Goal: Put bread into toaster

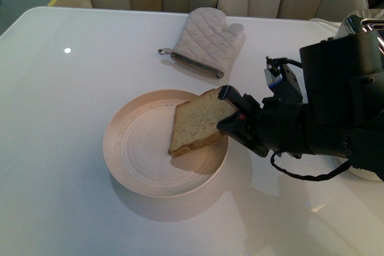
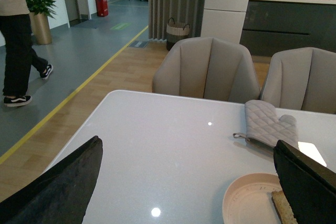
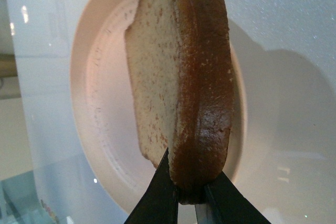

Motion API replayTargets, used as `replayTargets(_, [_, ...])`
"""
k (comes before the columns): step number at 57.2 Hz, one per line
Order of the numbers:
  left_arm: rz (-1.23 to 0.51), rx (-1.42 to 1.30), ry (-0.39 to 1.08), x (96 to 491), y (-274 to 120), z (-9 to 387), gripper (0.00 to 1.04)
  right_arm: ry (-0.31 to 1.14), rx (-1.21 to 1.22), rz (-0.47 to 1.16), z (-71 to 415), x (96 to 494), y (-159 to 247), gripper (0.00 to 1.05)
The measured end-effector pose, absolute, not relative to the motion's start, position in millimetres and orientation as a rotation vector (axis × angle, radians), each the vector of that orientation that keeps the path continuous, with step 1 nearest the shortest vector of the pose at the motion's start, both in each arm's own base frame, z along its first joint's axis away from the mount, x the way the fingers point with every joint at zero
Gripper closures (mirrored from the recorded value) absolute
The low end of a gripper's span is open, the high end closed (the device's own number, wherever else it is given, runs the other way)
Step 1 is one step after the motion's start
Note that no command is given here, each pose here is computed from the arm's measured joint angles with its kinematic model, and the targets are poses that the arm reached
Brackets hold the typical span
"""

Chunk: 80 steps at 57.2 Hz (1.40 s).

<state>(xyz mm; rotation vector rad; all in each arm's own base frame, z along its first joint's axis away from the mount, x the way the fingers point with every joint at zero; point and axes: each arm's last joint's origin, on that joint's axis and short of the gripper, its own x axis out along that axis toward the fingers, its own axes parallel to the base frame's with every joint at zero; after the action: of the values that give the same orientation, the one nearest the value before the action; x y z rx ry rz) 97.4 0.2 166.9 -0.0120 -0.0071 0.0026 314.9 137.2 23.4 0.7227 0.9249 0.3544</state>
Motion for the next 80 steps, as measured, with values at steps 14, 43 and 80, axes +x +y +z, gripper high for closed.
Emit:
replayTargets(14, [0.002,-0.012,-0.007,97,0,167,0.07,0.770,0.771,0.392,56,316,123,1.02])
replayTargets(43, [0.002,-0.012,-0.007,97,0,167,0.07,0.411,0.778,0.355,181,303,37,1.02])
replayTargets(80, [0.002,-0.012,-0.007,97,0,167,0.07,0.376,-0.037,0.005,326,249,-27,1.02])
